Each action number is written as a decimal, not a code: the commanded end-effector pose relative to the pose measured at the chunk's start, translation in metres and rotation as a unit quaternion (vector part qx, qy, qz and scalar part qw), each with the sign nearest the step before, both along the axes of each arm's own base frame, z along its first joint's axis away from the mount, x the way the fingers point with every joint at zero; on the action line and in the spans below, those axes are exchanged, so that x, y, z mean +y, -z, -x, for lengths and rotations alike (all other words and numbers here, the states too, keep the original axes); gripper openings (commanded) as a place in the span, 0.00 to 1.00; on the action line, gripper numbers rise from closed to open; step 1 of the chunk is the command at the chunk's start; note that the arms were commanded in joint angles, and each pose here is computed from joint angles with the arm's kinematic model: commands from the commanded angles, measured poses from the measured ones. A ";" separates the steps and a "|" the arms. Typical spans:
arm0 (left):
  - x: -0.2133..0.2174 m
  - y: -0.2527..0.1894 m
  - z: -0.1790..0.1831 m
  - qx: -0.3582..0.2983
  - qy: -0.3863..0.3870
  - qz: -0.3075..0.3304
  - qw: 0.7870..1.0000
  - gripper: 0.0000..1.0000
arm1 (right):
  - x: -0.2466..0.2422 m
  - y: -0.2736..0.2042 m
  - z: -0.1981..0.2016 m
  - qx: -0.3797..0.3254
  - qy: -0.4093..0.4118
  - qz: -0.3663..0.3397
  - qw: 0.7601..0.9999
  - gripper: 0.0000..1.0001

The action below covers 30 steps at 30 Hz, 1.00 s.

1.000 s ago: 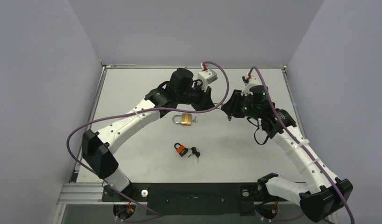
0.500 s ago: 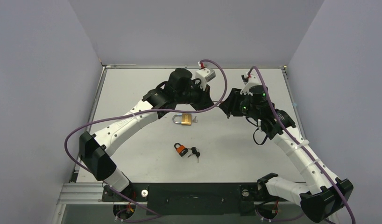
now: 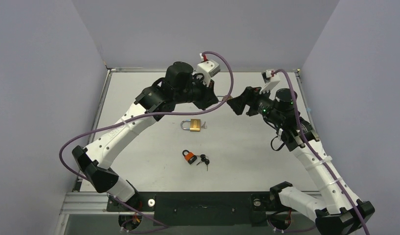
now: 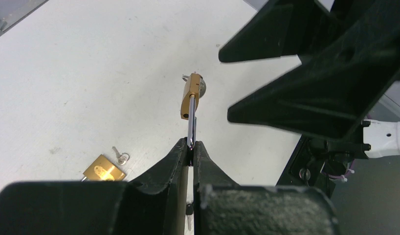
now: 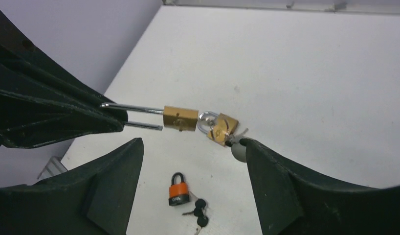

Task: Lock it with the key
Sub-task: Lock the lock.

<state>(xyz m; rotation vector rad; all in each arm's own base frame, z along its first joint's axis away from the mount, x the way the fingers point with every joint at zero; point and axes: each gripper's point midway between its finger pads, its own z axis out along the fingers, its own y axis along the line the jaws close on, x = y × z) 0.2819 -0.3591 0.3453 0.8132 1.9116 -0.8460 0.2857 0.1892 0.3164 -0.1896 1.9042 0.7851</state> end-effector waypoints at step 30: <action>0.074 -0.146 0.110 -0.060 0.111 0.154 0.980 0.00 | 0.075 -0.158 0.102 -0.250 -0.413 -0.220 0.848 0.61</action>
